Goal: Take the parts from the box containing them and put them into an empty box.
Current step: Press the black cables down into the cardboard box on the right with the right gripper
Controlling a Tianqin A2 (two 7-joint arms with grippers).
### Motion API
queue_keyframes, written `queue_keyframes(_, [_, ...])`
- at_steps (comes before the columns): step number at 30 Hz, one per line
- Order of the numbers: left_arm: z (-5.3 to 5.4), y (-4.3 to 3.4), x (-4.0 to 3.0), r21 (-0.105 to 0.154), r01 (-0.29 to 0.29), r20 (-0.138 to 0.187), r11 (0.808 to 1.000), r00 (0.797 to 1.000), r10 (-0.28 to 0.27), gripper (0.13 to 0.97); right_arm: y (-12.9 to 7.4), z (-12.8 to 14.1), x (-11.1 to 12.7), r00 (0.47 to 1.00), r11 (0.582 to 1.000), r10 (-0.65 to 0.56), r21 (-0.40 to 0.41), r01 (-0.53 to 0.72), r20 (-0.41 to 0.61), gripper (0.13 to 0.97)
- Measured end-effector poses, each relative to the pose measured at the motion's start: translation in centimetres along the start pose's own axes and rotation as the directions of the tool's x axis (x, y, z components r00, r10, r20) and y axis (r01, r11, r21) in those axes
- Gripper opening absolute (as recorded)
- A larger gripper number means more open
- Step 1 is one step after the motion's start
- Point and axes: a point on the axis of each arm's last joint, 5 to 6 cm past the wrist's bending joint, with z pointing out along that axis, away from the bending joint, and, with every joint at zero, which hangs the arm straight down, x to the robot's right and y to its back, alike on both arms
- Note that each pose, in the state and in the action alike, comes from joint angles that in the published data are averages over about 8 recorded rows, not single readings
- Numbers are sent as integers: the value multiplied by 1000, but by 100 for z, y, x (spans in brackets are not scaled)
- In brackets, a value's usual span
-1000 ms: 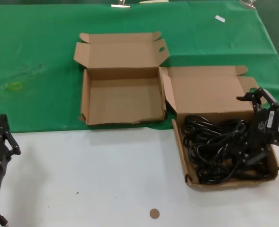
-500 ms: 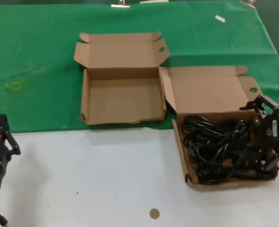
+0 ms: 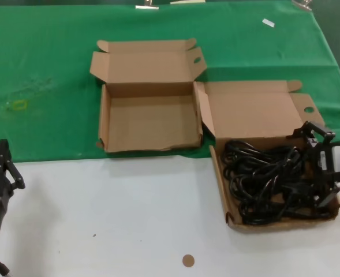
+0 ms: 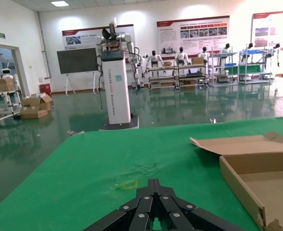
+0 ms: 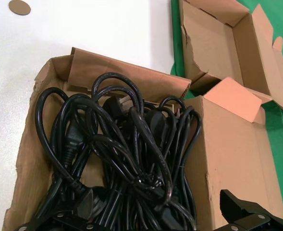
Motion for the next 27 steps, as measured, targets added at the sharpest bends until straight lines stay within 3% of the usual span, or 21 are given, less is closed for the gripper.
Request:
queue_keyframes(7, [0,0,0,0,0,0,1000,1000,0,144,-49,56,26,1000,1000,-10,0,10,4,927])
queue_keyframes(16, [0,0,0,0,0,0,1000,1000,0,144,-72,73,30,1000,1000,-11,-4,11,10,817])
queue_keyframes(24, [0,0,0,0,0,0,1000,1000,0,144,-62,61,17,1000,1000,-9,-12,9,16,636])
queue_keyframes(27, [0,0,0,0,0,0,1000,1000,0,144,-59,56,12,1000,1000,-8,-14,9,18,636])
